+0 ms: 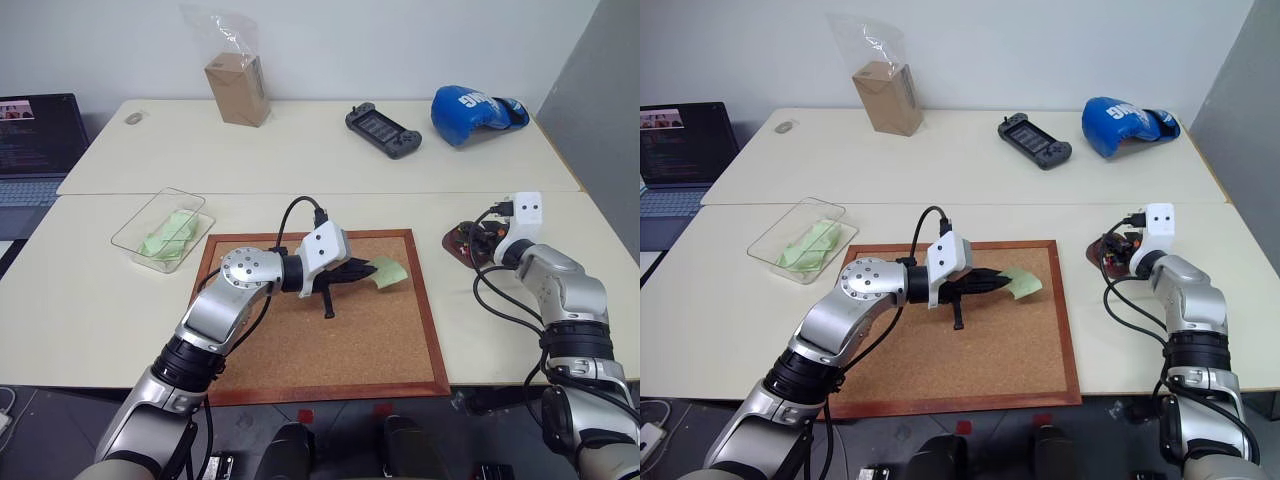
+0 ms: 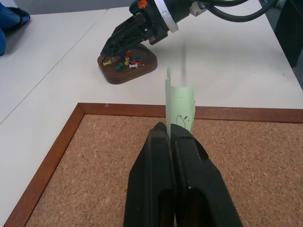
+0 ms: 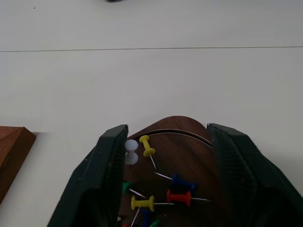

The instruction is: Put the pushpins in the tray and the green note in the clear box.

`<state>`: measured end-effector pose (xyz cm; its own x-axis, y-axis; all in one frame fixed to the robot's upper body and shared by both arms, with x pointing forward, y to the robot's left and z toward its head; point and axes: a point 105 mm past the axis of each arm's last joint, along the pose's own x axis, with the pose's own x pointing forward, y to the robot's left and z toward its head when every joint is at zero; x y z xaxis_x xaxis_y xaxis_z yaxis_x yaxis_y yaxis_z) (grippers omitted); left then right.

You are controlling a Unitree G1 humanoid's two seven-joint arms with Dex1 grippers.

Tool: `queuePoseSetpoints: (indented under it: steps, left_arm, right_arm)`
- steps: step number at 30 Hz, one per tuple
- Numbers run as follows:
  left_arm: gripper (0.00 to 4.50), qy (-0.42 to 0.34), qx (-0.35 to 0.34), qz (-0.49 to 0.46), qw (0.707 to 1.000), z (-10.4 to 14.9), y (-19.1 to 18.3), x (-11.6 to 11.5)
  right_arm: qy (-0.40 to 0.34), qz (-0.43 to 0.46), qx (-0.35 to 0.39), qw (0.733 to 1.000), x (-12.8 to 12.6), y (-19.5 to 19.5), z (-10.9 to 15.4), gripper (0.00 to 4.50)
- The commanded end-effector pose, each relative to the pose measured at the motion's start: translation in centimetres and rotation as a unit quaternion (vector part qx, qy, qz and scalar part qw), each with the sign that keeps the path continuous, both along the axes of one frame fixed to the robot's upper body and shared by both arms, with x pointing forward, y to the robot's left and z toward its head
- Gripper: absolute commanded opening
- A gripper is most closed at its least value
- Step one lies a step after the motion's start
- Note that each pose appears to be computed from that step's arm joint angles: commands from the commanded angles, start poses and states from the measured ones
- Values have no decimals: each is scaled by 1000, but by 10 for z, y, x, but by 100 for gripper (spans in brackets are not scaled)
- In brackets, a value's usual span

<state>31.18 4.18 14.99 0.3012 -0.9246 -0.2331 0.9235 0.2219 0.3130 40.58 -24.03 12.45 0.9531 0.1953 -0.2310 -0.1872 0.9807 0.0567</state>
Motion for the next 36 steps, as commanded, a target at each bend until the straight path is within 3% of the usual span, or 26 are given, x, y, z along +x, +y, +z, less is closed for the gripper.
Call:
queuePoseSetpoints:
  steps: [1,16,29,36]
  left_arm:
    - [0,-15,-10,3,1000,9,1,2]
    - [0,-17,-13,3,1000,11,-1,5]
    - [0,-17,-16,10,1000,12,2,6]
    - [0,-1,-42,61,997,25,24,18]
  right_arm:
    - [-36,0,-11,999,2,-4,21,387]
    - [-43,5,-85,995,1,-5,11,387]
    - [-74,14,-82,994,3,-4,32,387]
    - [-97,143,-83,981,-34,28,57,387]
